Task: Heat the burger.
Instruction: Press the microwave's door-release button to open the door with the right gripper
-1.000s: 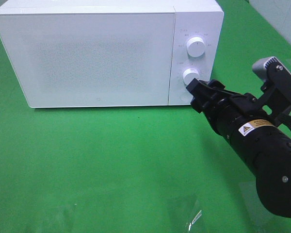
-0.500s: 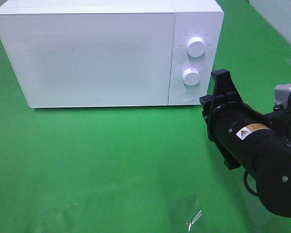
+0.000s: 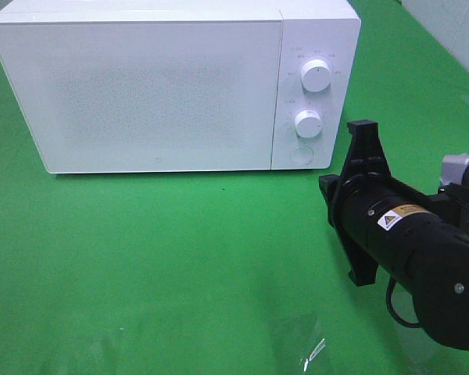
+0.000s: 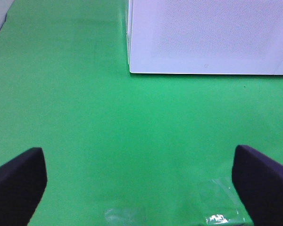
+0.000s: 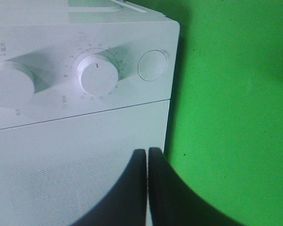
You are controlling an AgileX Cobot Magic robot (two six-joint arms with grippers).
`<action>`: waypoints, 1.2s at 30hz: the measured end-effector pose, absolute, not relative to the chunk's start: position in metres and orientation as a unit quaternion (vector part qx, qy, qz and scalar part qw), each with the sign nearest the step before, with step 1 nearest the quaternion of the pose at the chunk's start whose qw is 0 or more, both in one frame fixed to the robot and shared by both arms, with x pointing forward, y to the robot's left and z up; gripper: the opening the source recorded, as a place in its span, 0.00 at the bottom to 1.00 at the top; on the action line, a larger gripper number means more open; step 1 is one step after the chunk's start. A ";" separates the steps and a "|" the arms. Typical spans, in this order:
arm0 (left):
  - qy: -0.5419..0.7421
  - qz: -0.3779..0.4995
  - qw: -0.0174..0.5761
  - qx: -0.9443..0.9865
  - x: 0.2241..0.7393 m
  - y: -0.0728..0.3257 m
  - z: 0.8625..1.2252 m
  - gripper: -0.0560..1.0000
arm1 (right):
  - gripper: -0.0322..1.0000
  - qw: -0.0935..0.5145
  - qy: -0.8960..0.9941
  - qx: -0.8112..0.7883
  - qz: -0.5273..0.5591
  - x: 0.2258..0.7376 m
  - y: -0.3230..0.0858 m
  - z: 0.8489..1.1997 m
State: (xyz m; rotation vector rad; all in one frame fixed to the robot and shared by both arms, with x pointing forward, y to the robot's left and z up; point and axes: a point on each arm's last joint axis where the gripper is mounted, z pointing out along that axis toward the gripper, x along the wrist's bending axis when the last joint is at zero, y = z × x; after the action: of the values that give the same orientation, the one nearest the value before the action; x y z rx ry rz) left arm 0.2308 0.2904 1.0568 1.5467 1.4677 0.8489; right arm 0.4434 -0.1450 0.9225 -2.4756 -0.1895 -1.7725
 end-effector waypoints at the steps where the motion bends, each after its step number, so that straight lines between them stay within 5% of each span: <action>1: 0.583 0.337 0.411 0.614 0.231 0.290 1.057 0.99 | 0.04 0.047 -0.061 -0.812 -0.579 0.443 -0.145 0.922; 36: 0.583 0.337 0.411 0.614 0.231 0.290 1.057 0.99 | 0.04 0.021 -0.008 -0.822 -0.569 0.499 -0.157 0.900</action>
State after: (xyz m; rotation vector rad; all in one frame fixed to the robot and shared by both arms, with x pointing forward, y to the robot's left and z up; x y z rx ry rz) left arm 0.2308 0.2904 1.0568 1.5467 1.4677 0.8489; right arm 0.4993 -0.1571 0.9002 -2.5486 -0.0259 -1.7634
